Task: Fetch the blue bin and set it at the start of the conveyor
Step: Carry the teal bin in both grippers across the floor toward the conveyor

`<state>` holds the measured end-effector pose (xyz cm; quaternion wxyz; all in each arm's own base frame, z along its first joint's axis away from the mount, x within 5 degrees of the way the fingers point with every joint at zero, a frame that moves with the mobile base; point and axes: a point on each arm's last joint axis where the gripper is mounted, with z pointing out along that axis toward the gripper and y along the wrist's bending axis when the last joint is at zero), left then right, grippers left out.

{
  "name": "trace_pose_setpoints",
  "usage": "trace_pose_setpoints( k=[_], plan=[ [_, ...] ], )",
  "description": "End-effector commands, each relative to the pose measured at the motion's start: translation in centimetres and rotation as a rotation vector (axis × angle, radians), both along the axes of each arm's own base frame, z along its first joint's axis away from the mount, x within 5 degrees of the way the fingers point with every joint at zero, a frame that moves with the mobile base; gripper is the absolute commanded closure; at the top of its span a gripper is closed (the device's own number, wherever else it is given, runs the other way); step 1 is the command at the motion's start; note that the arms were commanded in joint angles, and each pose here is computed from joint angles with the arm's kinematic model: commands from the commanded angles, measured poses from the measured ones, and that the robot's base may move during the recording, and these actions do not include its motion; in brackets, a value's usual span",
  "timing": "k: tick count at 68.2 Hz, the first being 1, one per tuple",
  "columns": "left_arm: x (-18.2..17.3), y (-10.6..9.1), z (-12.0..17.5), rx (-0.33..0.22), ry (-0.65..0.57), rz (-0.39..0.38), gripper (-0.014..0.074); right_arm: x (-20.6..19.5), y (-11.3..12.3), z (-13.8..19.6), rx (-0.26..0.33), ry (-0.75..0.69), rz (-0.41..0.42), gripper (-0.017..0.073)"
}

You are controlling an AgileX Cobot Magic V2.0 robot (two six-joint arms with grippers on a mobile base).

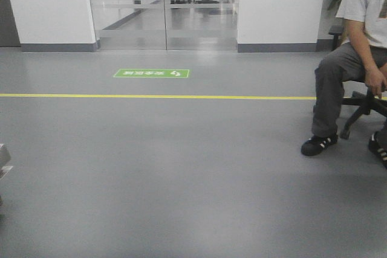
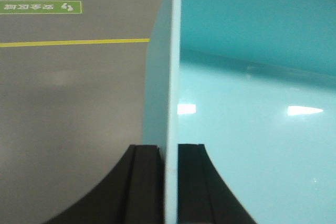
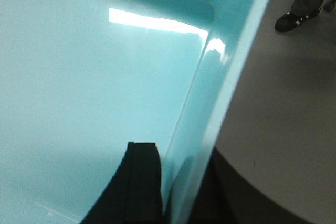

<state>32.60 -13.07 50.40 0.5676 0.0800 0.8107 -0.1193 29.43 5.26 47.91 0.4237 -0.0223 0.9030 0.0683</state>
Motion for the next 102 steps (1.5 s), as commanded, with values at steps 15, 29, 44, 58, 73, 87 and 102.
trace_pose_setpoints(
  k=[15, 29, 44, 58, 73, 87, 102],
  plan=[
    [-0.7, -0.2, 1.7, -0.068, -0.095, -0.022, 0.0705, 0.0, 0.0, 0.7, -0.009, -0.061, 0.02, 0.0712],
    [-0.7, -0.2, 1.7, -0.066, -0.096, -0.021, 0.0705, 0.4, 0.1, 1.1, 0.001, -0.117, 0.019, 0.0712],
    [-0.7, -0.2, 1.7, -0.064, -0.096, -0.02, 0.0705, 1.2, 0.2, 1.9, 0.021, -0.235, 0.016, 0.0712],
    [-0.7, -0.2, 1.7, -0.064, -0.096, -0.02, 0.0705, 2.3, 0.4, 2.8, 0.046, -0.379, 0.012, 0.0712],
    [-0.7, -0.1, 1.7, -0.06, -0.098, -0.016, 0.0705, 3.2, 0.5, 3.5, 0.068, -0.505, 0.009, 0.0712],
    [-0.7, -0.1, 1.7, -0.06, -0.098, -0.016, 0.0705, 3.3, 0.6, 3.9, 0.076, -0.556, 0.008, 0.0712],
    [-0.7, -0.1, 1.7, -0.06, -0.098, -0.016, 0.0705, 3.3, 0.6, 4.0, 0.078, -0.564, 0.008, 0.0712]
  ],
)
